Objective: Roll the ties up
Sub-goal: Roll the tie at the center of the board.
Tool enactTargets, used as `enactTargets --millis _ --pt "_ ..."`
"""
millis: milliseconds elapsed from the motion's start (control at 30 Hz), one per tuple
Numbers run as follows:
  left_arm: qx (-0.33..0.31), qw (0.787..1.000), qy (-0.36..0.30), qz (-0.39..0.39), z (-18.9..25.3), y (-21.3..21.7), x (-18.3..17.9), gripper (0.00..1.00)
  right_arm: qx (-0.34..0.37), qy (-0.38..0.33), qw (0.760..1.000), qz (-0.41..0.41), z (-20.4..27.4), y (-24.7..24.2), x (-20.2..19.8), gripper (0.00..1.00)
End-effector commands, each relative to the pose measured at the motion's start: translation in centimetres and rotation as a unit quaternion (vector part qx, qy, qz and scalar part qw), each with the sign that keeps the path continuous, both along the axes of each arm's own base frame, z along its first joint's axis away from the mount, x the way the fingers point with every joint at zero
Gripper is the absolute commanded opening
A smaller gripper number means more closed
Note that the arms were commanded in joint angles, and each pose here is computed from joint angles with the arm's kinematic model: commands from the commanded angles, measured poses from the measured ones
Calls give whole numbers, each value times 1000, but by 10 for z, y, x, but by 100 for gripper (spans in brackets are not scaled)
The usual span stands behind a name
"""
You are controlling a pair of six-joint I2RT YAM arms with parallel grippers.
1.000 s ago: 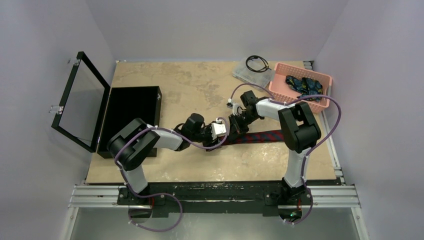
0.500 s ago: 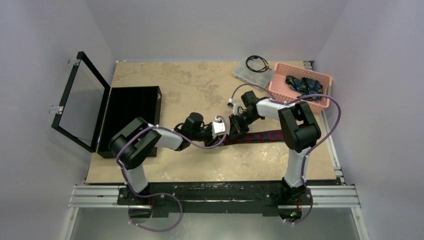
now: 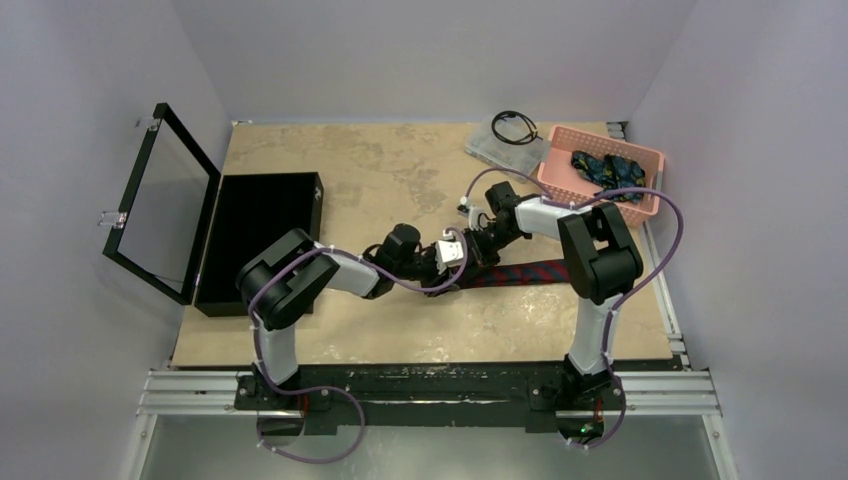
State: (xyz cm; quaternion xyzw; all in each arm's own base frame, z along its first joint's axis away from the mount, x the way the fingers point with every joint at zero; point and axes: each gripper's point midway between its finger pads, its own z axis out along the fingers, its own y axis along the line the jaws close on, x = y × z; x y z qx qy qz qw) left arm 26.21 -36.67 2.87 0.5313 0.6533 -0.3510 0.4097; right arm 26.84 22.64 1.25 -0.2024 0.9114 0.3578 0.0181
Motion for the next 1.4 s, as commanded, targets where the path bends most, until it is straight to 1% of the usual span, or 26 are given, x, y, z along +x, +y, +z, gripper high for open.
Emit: enactTargets --millis 0,100,200,267,333,500,567,600,633,767,900,1000,1067,1133,1267,1367 --pt "8 1000 6 -23 -22 -12 -13 46 -56 -45 997 23 -43 -11 6 0" --pt "5 1000 14 -13 -28 -10 -14 46 -56 -43 997 23 -44 -11 4 0" --pt "-11 1000 18 -17 -28 -12 -16 44 -58 -37 997 23 -47 -12 0 0" --pt "-8 1000 18 -17 -32 -12 -16 43 -57 -36 997 26 -47 -12 -1 0" --pt "14 1000 10 -5 -38 -8 -11 40 -51 -35 998 27 -45 -11 -2 0" --pt "107 994 -4 36 -53 21 0 28 -15 -33 999 27 -23 0 0 0" --pt "137 990 2 33 -58 33 -5 26 -9 -37 999 25 -14 1 2 5" --pt "150 988 5 31 -60 37 -8 25 -6 -39 999 24 -10 1 3 11" --pt "163 986 8 31 -64 42 -9 25 -4 -40 999 23 -6 0 3 16" --pt "221 974 34 28 -83 56 -11 24 1 -30 1000 5 4 -17 8 27" --pt "226 972 51 25 -84 57 -14 23 1 -32 999 -9 19 -44 16 31" --pt "234 971 52 23 -86 59 -15 24 18 -36 999 -8 38 -50 14 34" --pt "239 969 53 20 -87 60 -15 24 38 -38 998 -12 53 -45 12 40" --pt "243 968 54 21 -87 60 -13 25 69 -30 997 -34 65 -35 12 46" --pt "246 967 59 21 -86 58 -12 25 112 -3 991 -70 74 -16 14 47" --pt "250 966 58 21 -87 58 -12 26 115 5 991 -65 67 -7 10 47"
